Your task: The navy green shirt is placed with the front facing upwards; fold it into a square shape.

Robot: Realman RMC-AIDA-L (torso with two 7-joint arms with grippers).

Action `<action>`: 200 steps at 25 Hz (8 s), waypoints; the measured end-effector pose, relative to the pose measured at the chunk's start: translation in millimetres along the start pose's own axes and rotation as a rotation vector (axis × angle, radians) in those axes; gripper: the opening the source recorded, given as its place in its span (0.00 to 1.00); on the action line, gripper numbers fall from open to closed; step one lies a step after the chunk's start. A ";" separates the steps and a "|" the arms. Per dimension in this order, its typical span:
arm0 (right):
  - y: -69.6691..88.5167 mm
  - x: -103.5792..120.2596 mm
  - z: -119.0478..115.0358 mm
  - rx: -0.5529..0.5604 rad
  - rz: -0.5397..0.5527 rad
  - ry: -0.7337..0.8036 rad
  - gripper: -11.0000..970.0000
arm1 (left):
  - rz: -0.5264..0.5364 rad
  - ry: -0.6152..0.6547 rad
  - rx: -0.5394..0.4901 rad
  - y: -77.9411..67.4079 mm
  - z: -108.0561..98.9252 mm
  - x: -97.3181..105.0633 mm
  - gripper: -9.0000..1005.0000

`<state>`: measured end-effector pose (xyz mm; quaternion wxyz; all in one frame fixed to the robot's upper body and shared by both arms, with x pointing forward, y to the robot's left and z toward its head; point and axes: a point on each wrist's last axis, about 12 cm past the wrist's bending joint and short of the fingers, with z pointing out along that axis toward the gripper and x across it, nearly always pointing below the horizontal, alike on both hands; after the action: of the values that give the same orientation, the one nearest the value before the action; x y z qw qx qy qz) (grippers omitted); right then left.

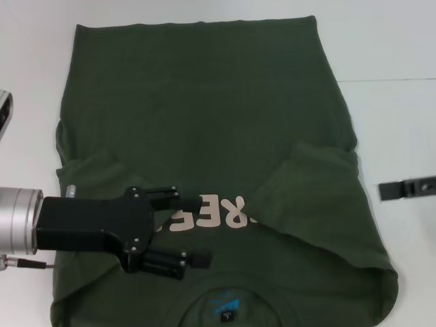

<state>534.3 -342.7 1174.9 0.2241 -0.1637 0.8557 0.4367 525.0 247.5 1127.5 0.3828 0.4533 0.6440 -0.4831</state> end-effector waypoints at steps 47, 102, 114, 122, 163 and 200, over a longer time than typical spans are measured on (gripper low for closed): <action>-23.6 -19.8 67.6 0.396 0.238 0.473 0.77 | 0.043 -0.044 -0.011 1.8 3.4 -0.6 0.94; -26.0 30.0 57.5 0.304 0.206 0.396 0.06 | -0.710 -0.113 -0.325 2.3 -75.5 12.9 0.93; -22.1 21.3 60.2 0.275 0.152 0.355 0.06 | -1.075 0.213 -0.591 -14.4 -124.3 -3.8 0.92; -21.8 20.6 61.8 0.262 0.134 0.341 0.06 | -1.120 0.448 -0.696 -10.6 -102.5 -10.0 0.90; -17.8 16.0 66.3 0.226 0.118 0.326 0.06 | -1.151 0.551 -0.711 10.0 -70.1 27.3 0.80; -28.0 34.5 55.0 0.126 0.105 0.213 0.06 | -0.971 0.581 -0.637 11.6 -65.8 32.7 0.02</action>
<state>531.7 -316.3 1109.4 0.1188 -0.1498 0.9078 0.3734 522.7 319.7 1109.7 0.0466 0.0872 0.9647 -0.2442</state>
